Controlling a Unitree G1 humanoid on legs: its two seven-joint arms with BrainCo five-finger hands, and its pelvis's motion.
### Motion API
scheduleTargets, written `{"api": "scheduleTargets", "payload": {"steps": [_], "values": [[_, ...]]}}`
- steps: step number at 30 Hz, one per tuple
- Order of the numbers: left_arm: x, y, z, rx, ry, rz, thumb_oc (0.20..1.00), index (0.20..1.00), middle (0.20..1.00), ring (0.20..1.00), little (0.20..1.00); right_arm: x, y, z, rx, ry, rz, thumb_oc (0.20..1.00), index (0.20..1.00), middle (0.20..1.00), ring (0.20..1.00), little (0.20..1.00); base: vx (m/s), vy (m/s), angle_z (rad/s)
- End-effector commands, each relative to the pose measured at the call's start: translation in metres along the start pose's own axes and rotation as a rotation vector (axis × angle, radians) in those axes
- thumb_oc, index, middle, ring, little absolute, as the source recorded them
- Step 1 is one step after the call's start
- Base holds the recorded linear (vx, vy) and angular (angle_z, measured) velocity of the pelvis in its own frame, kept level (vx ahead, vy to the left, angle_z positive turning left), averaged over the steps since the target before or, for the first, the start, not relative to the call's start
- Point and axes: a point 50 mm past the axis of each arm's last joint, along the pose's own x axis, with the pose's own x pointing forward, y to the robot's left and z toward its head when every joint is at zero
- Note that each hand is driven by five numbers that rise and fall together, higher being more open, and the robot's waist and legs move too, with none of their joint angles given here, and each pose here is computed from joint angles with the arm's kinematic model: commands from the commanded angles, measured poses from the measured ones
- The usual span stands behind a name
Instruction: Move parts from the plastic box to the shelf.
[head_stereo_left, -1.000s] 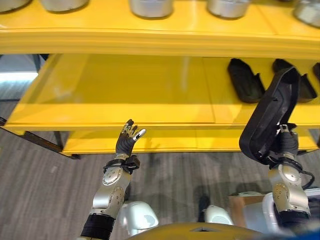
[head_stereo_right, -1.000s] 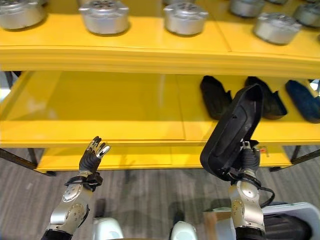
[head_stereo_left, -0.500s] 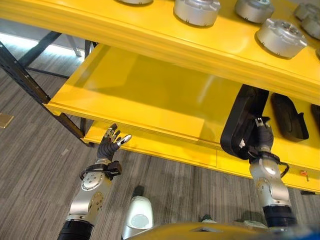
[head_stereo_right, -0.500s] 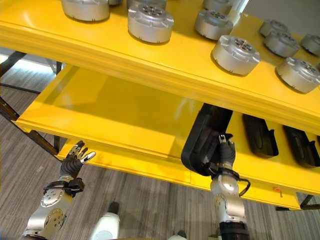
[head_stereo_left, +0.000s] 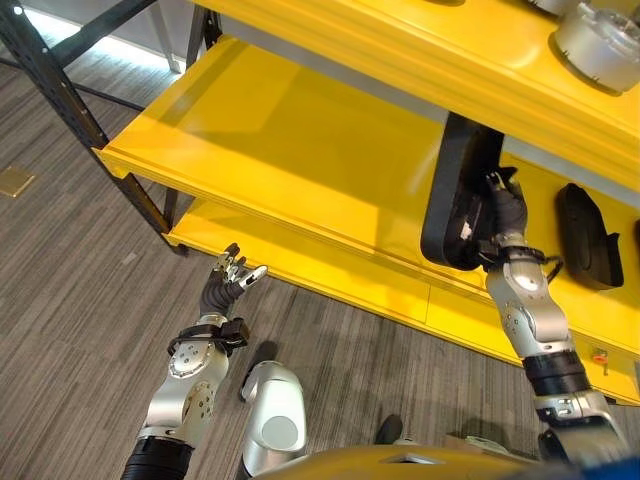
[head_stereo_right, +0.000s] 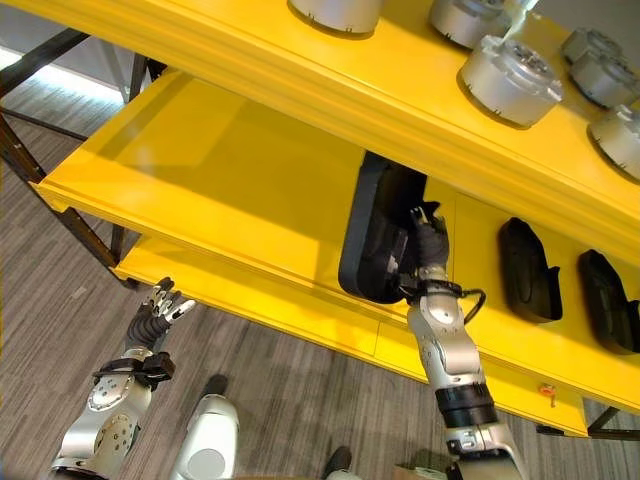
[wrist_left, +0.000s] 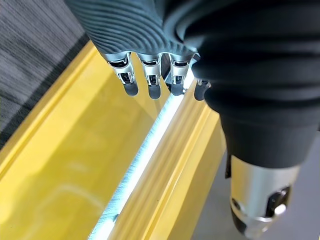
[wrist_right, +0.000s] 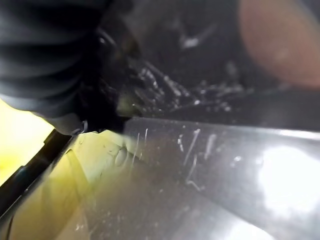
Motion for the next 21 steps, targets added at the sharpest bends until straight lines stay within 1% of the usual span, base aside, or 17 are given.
{"api": "scheduleTargets", "payload": {"steps": [1, 4, 11, 12, 13, 14, 16, 21], "values": [[-0.004, -0.021, 0.015, -0.049, -0.076, -0.092, 1.0, 1.0, 1.0, 1.0, 1.0, 0.02, -0.007, 0.035, -0.055, -0.118, -0.011, 0.2, 0.2, 0.2, 0.2, 0.2, -0.04, -0.026, 0.08], [0.001, -0.028, 0.021, -0.046, -0.094, -0.128, 1.0, 1.0, 1.0, 1.0, 1.0, 0.042, 0.001, 0.05, -0.122, -0.131, -0.017, 0.2, 0.2, 0.2, 0.2, 0.2, -0.11, -0.023, 0.05], [0.006, -0.044, 0.027, -0.058, -0.114, -0.182, 1.0, 1.0, 1.0, 1.0, 1.0, 0.053, 0.003, 0.067, -0.158, -0.178, -0.051, 0.2, 0.2, 0.2, 0.2, 0.2, -0.1, 0.02, 0.04], [0.007, -0.046, 0.028, -0.058, -0.12, -0.191, 1.0, 1.0, 1.0, 1.0, 1.0, 0.056, 0.001, 0.071, -0.179, -0.188, -0.065, 0.2, 0.2, 0.2, 0.2, 0.2, -0.15, 0.066, -0.01], [0.006, -0.049, 0.033, -0.054, -0.139, -0.209, 1.0, 1.0, 1.0, 1.0, 1.0, 0.062, 0.0, 0.084, -0.241, -0.225, -0.066, 0.2, 0.2, 0.2, 0.2, 0.2, -0.11, 0.05, 0.01], [0.007, -0.049, 0.033, -0.054, -0.14, -0.209, 1.0, 1.0, 1.0, 1.0, 1.0, 0.062, 0.001, 0.084, -0.241, -0.226, -0.066, 0.2, 0.2, 0.2, 0.2, 0.2, -0.11, 0.056, 0.01], [0.006, -0.053, 0.036, -0.061, -0.155, -0.229, 1.0, 1.0, 1.0, 1.0, 1.0, 0.067, -0.007, 0.098, -0.322, -0.263, -0.087, 0.2, 0.2, 0.2, 0.2, 0.2, -0.08, 0.053, -0.01], [0.006, -0.066, 0.037, -0.092, -0.158, -0.271, 1.0, 1.0, 1.0, 1.0, 1.0, 0.082, -0.013, 0.118, -0.3, -0.277, -0.148, 0.2, 0.2, 0.2, 0.2, 0.2, -0.03, 0.024, 0.02]]}}
